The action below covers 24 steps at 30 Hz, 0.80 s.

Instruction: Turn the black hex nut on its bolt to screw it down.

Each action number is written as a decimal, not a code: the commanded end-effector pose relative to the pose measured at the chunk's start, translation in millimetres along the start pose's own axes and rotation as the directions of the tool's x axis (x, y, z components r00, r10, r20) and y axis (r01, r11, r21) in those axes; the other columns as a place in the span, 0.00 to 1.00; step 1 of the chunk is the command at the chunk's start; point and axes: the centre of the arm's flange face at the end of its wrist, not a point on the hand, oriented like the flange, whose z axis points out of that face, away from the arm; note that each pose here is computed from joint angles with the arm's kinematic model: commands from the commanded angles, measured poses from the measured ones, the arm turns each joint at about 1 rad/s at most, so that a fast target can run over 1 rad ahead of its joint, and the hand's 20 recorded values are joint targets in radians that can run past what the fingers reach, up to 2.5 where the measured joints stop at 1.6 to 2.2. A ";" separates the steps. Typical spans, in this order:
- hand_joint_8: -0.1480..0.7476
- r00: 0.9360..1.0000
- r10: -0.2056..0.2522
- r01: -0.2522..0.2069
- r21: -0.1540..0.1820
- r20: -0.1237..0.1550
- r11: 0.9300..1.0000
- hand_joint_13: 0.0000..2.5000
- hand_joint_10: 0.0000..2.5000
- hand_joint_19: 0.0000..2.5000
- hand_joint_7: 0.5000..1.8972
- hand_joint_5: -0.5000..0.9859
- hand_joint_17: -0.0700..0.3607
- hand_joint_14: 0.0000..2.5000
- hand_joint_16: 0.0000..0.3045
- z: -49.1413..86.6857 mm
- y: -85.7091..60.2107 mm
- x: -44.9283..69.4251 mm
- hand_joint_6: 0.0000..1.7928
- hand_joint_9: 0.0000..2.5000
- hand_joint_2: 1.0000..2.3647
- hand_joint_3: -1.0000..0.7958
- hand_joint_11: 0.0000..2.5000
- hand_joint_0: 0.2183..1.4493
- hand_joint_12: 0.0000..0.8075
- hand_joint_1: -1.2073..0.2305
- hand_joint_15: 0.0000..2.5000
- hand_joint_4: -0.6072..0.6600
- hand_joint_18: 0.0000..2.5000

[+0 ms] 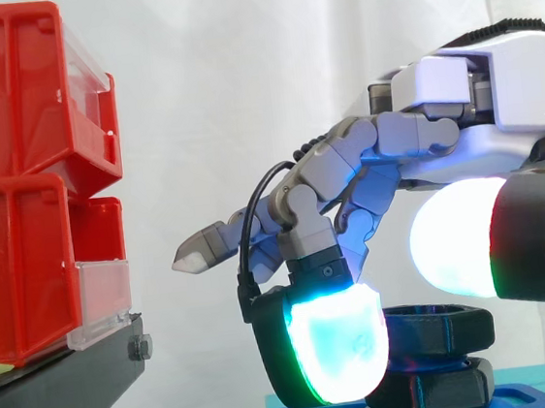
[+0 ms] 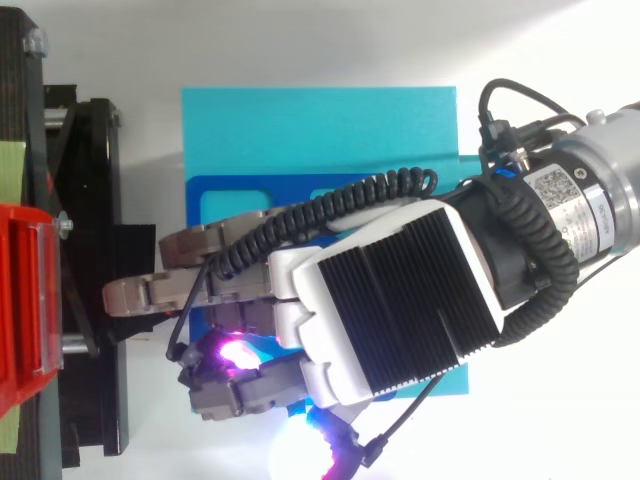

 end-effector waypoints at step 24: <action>0.51 1.000 -0.021 0.021 -0.010 0.006 1.000 0.19 0.00 0.13 0.42 0.29 0.42 0.00 0.16 -13.6 -18.6 -0.2 0.45 0.40 0.00 0.28 0.10 0.25 0.43 0.65 0.00 0.63 0.23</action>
